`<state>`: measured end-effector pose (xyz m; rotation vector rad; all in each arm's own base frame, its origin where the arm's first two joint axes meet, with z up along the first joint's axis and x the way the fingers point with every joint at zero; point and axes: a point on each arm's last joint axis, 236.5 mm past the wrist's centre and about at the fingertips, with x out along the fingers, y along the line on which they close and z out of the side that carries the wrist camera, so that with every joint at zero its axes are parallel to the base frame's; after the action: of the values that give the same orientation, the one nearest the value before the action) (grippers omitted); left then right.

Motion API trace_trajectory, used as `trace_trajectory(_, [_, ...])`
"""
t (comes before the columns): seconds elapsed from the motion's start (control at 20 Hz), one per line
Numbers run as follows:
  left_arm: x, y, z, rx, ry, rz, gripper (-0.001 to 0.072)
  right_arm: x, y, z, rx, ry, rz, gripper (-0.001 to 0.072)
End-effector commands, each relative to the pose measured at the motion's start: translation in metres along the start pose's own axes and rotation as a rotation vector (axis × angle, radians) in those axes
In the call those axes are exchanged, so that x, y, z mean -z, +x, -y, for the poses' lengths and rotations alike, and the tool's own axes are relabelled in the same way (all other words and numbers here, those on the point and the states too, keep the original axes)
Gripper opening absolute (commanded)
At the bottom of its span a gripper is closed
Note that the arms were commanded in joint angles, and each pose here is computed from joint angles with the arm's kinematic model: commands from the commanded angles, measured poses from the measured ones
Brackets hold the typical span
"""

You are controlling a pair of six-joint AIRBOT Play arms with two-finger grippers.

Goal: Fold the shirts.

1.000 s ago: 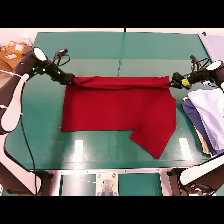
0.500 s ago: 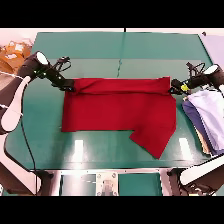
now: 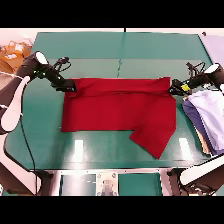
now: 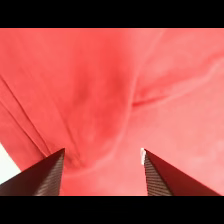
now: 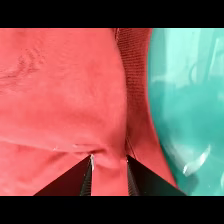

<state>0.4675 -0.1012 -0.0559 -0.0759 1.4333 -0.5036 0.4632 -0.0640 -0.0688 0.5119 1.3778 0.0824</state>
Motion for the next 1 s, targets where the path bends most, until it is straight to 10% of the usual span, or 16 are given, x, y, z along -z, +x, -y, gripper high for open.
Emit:
trace_trajectory(0.0, [0.017, -0.015, -0.001, -0.026, -0.011, -0.087, 0.0523, 0.011, -0.021, 0.008, 0.071, 0.028, -0.069, 0.0233])
trace_trajectory(0.05, [0.022, -0.024, -0.007, -0.061, -0.018, -0.118, 0.0398, 0.019, -0.029, 0.013, 0.103, 0.037, -0.099, 0.0067])
trace_trajectory(0.15, [0.03, -0.043, -0.01, -0.103, -0.021, -0.169, 0.0033, 0.037, -0.038, 0.014, 0.121, 0.033, -0.161, 0.0014])
trace_trajectory(0.9, [0.196, -0.064, 0.048, -0.152, -0.32, 0.072, 0.0024, 0.27, -0.048, 0.036, 0.127, 0.375, -0.154, 0.0016])
trace_trajectory(0.95, [0.205, -0.059, 0.051, -0.137, -0.345, 0.127, 0.0025, 0.282, -0.039, 0.036, 0.121, 0.385, -0.152, 0.0111])
